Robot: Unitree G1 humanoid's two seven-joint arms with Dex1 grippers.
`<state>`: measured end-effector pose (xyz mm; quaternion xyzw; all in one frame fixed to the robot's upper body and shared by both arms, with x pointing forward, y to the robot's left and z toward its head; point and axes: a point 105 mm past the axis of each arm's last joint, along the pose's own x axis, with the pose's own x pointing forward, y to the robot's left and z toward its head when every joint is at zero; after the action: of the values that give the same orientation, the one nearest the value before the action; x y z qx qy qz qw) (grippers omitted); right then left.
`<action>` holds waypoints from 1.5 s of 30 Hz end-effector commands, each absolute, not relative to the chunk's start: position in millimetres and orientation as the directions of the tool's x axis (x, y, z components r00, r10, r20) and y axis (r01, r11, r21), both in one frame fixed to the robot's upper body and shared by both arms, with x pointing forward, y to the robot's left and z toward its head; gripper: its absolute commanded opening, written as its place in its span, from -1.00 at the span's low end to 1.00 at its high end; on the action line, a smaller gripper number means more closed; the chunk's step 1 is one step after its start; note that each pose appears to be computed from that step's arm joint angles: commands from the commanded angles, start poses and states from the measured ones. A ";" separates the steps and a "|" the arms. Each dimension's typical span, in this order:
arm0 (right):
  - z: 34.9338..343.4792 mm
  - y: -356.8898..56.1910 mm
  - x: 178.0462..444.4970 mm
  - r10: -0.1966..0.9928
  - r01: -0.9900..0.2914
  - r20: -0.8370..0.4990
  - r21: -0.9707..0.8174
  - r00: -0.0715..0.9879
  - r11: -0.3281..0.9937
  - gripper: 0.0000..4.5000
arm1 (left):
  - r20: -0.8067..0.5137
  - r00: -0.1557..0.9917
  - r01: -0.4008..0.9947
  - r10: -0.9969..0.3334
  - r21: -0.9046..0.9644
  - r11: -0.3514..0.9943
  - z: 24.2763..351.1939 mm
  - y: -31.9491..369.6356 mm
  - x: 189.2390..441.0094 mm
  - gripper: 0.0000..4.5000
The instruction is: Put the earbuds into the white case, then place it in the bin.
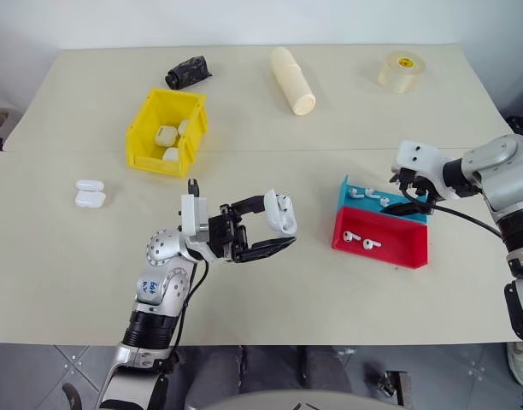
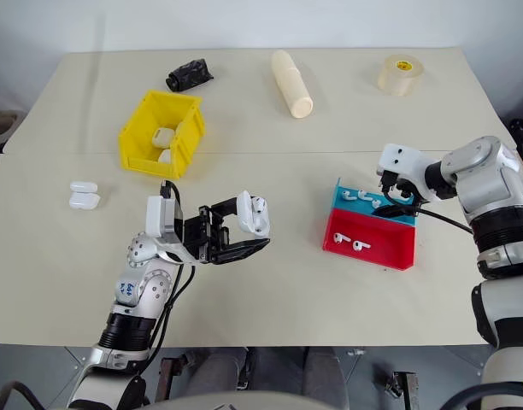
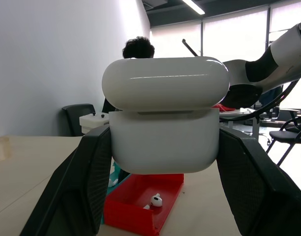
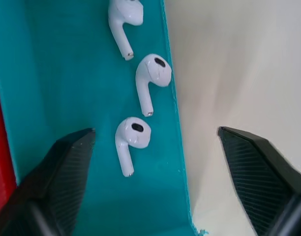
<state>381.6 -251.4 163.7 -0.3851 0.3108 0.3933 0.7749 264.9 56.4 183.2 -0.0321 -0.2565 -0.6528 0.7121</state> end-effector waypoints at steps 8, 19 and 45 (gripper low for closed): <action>156.8 -253.1 378.6 0.362 -0.857 -0.802 -0.328 0.475 0.396 -0.24 | 0.416 -0.024 0.933 -0.909 0.335 0.129 191.8 54.6 256.4 0.24; 152.5 -251.3 375.7 0.373 -0.861 -0.802 -0.316 0.467 0.399 -0.63 | 0.407 -0.045 0.935 -0.912 0.340 0.105 192.8 54.0 255.9 0.24; 266.0 -122.4 243.9 0.924 -0.967 0.288 0.033 0.252 0.254 -0.63 | 0.380 -0.096 0.943 -0.920 0.330 0.038 202.1 43.0 274.4 0.24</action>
<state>256.9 -127.7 257.9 0.0961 -0.0905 0.5948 0.7930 275.3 44.9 194.8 -0.0208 -0.2474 -0.6908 0.6791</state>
